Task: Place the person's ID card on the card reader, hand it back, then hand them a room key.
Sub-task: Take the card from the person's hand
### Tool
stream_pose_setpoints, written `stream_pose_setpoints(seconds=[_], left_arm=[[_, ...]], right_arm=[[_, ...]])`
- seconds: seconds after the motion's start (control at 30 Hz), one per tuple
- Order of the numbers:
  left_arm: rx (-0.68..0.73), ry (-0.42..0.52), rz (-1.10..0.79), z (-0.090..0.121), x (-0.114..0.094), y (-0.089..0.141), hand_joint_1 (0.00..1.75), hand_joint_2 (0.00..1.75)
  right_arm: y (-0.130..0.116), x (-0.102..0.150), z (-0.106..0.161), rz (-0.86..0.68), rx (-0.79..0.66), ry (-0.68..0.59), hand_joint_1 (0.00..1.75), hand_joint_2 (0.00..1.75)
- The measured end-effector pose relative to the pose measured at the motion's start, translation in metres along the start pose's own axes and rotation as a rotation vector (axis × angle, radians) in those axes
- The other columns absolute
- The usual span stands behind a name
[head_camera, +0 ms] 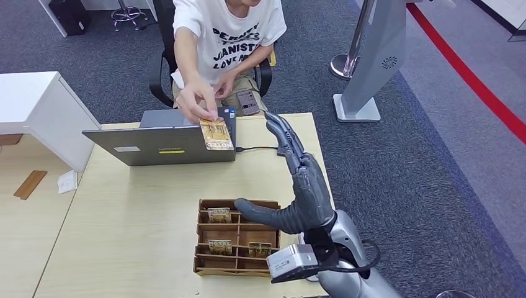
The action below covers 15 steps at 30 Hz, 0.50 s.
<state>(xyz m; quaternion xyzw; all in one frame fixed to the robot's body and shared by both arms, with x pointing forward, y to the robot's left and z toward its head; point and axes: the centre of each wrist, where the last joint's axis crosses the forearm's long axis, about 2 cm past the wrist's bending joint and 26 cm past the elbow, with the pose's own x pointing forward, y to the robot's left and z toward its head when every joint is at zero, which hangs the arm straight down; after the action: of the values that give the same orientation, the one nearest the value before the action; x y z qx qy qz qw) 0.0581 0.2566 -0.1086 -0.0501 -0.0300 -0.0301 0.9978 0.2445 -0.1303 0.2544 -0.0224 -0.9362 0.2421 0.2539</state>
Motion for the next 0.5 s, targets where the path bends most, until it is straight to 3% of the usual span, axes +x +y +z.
stream_pose_setpoints(seconds=[0.23,0.5], left_arm=[[-0.003,0.006,-0.043,0.001,0.006,-0.001,0.0,0.0],[-0.006,0.012,-0.095,0.002,0.018,-0.004,0.0,0.0]], right_arm=[[0.001,-0.003,-0.014,0.228,0.004,-0.034,0.0,1.75],[0.011,-0.022,-0.035,0.489,0.112,-0.05,0.0,1.75]])
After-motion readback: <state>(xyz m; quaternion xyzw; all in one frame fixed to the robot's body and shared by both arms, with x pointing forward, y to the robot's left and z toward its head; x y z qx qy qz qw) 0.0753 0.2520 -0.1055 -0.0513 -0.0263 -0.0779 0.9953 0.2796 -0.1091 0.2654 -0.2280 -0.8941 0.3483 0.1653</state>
